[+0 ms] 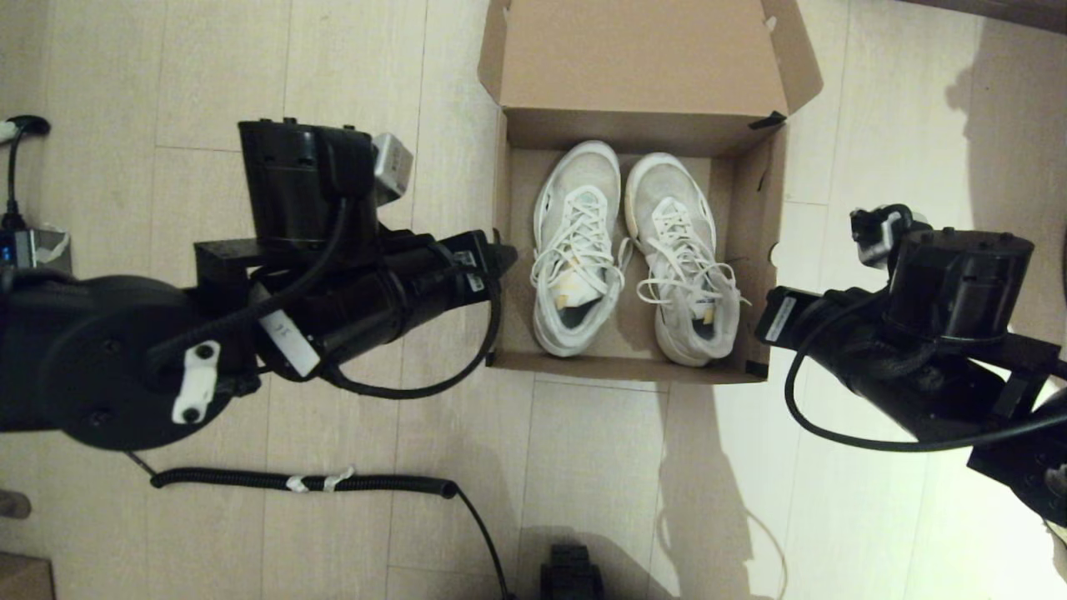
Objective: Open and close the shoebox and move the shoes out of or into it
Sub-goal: Close the shoe box
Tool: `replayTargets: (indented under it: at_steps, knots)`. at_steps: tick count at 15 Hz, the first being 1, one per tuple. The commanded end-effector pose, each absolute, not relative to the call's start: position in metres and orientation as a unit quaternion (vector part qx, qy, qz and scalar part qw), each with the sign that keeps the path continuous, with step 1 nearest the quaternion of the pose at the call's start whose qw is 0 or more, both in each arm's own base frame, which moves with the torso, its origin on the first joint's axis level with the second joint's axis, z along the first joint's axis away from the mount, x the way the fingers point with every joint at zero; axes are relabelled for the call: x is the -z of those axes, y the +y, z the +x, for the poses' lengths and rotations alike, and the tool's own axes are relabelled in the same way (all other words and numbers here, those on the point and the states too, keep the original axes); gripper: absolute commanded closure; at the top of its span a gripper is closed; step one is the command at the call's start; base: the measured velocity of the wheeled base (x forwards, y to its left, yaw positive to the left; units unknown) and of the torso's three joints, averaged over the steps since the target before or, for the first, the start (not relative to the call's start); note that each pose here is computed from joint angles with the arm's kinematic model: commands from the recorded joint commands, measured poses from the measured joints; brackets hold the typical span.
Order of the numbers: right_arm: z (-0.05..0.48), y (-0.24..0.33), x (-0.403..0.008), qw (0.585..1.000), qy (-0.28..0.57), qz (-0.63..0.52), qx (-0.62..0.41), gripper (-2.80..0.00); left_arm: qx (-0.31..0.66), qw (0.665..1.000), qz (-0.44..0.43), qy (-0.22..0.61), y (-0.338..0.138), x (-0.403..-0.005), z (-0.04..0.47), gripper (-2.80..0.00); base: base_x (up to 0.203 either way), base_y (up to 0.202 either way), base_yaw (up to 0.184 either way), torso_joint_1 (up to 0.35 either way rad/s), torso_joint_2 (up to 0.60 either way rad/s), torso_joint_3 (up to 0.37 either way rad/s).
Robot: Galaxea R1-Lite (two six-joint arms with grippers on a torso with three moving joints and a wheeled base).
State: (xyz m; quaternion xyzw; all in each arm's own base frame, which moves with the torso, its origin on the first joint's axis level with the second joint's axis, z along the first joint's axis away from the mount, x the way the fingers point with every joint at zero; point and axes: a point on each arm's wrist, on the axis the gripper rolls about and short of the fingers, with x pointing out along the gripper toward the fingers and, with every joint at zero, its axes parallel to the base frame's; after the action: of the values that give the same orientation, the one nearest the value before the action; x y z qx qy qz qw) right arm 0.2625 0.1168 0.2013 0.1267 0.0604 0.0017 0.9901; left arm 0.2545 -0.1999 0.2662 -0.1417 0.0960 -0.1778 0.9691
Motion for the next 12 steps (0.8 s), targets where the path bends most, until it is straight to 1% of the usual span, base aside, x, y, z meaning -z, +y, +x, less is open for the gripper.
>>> replayTargets:
  at_steps: [1, 3, 6, 9, 12]
  knots:
    - [0.258, 0.118, -0.190, 0.990, 0.078, 0.120, -0.005, 0.00, 0.204, 0.964, -0.139, 0.103, -0.217, -0.263, 0.247, 0.00, 0.000, 0.000, 0.000, 0.000, 0.00, 0.000]
    - [0.254, 0.117, -0.181, 0.989, 0.086, 0.118, -0.005, 0.00, 0.238, 0.950, -0.161, 0.119, -0.237, -0.259, 0.232, 0.00, 0.000, 0.000, 0.000, 0.000, 0.00, 0.000]
    - [0.251, 0.119, -0.165, 0.989, 0.097, 0.114, -0.009, 0.00, 0.233, 0.943, -0.184, 0.153, -0.246, -0.241, 0.235, 0.00, 0.000, 0.000, 0.000, 0.000, 0.00, 0.000]
    - [0.253, 0.124, -0.149, 0.989, 0.093, 0.114, -0.016, 0.00, 0.219, 0.944, -0.177, 0.173, -0.245, -0.225, 0.238, 0.00, 0.000, 0.000, 0.000, 0.000, 0.00, 0.000]
    - [0.251, 0.129, -0.143, 0.989, 0.095, 0.111, -0.025, 0.00, 0.210, 0.943, -0.161, 0.200, -0.245, -0.204, 0.239, 0.00, 0.000, 0.000, 0.000, 0.000, 0.00, 0.000]
